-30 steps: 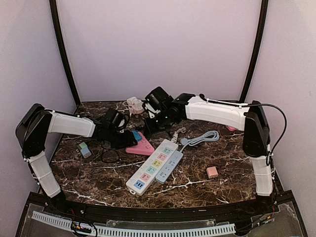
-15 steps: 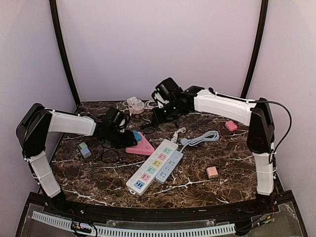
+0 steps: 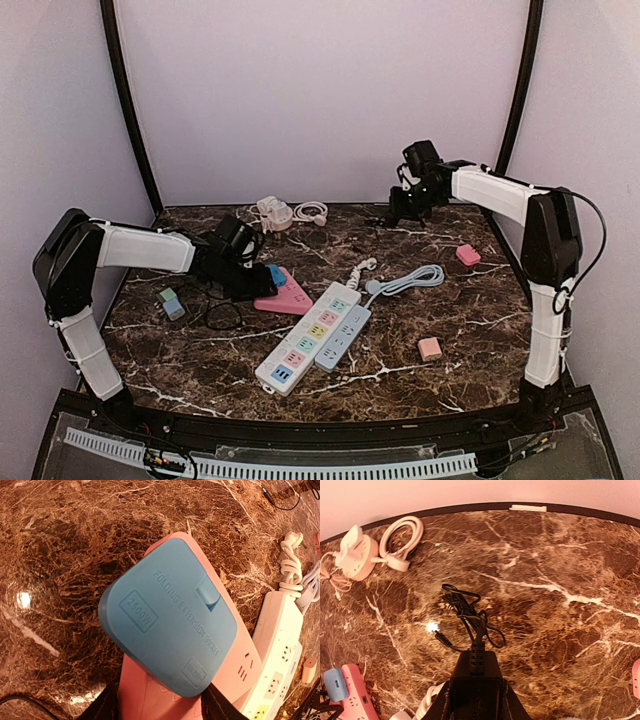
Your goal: Pull the plug off the socket
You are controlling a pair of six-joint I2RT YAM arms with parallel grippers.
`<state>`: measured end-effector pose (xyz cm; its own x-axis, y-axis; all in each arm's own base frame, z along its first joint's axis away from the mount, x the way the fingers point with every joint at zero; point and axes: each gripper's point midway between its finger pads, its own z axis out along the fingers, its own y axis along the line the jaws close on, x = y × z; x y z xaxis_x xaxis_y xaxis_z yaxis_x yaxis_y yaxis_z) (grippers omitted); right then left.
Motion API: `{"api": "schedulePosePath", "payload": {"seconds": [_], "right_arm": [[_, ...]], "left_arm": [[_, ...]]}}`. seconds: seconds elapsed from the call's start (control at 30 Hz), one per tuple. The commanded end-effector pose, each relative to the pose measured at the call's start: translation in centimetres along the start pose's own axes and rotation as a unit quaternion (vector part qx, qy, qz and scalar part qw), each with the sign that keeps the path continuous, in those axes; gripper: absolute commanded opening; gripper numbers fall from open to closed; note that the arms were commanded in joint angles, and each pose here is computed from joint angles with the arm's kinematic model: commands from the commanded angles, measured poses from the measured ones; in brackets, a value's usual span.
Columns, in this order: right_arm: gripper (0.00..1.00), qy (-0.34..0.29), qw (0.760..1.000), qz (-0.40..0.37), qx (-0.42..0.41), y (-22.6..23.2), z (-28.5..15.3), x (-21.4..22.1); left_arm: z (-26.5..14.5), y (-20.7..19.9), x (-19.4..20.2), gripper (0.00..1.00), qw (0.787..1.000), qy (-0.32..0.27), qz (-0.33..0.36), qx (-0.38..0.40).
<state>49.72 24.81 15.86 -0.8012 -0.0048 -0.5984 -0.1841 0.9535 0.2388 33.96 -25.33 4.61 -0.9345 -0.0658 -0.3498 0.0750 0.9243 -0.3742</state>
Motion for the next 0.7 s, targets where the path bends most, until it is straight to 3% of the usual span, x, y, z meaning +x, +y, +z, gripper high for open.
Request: {"api": "schedulePosePath", "payload": {"seconds": [0.0,0.37,0.67], "right_arm": [[0.05,-0.001,0.999,0.034,-0.040,-1.3,-0.5,-0.5],[0.15,0.055,0.992,0.087,-0.068,-3.5,2.3,3.9],[0.32,0.071,0.990,0.107,-0.062,-5.2,2.6,6.3]], "left_arm": [[0.0,3.1,5.1,0.56,0.994,0.090,0.008,-0.061],[-1.0,1.5,3.8,0.56,0.996,0.078,0.015,-0.044],[-1.8,0.6,3.0,0.56,0.997,0.069,0.016,-0.033]]}}
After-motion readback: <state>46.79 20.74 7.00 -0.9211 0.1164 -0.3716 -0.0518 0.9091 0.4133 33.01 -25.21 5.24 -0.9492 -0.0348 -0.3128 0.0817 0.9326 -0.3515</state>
